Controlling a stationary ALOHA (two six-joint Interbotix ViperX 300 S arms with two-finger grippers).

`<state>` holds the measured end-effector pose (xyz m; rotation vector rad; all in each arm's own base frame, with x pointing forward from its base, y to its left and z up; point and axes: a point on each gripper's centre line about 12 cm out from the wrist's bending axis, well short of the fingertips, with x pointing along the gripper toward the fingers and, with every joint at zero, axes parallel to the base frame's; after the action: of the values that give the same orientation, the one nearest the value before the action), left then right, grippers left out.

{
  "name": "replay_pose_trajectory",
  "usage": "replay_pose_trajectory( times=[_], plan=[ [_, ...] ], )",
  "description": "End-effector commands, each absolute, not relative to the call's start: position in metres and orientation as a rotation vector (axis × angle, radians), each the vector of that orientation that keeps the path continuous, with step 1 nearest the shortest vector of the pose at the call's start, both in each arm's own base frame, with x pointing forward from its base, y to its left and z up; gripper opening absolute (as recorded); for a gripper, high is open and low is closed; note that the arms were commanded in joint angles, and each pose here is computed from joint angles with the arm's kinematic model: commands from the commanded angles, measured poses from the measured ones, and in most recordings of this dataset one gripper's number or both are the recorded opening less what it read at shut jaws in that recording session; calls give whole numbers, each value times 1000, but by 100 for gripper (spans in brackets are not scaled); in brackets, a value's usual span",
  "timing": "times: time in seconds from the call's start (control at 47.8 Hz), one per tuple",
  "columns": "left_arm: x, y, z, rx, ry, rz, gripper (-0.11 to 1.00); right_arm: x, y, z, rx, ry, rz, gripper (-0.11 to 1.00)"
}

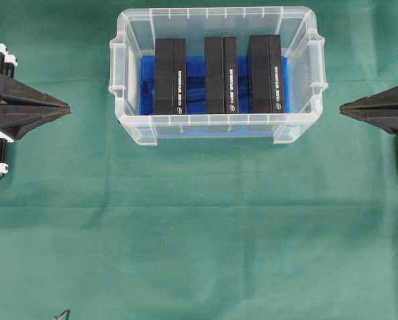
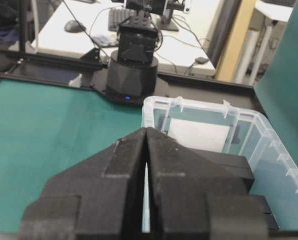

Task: Take the box out of the case with both arms.
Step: 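Raise both grippers from the table sides toward the bin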

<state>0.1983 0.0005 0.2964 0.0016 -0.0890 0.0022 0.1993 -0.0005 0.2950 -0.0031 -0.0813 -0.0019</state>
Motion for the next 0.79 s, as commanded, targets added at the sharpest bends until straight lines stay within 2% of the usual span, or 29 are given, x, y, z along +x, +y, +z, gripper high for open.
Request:
replay_pose_trajectory(
  times=[0.0,0.272,0.46,0.648,0.774],
  plan=[
    [201,-1,301,21,-78,-5,2,201,0,301,3,-97,-1,1],
    [203,-1,318,19,-72,-7,2,199,0,331,14,-98,-1,1],
    [204,-3,368,-21,-142,-17,2,198,0,379,37,-77,0,1],
    [207,-2,409,-60,-53,-11,2,195,0,424,110,-32,1,1],
    [209,-2,432,-64,2,-6,2,197,0,439,169,12,-2,1]
  ],
)
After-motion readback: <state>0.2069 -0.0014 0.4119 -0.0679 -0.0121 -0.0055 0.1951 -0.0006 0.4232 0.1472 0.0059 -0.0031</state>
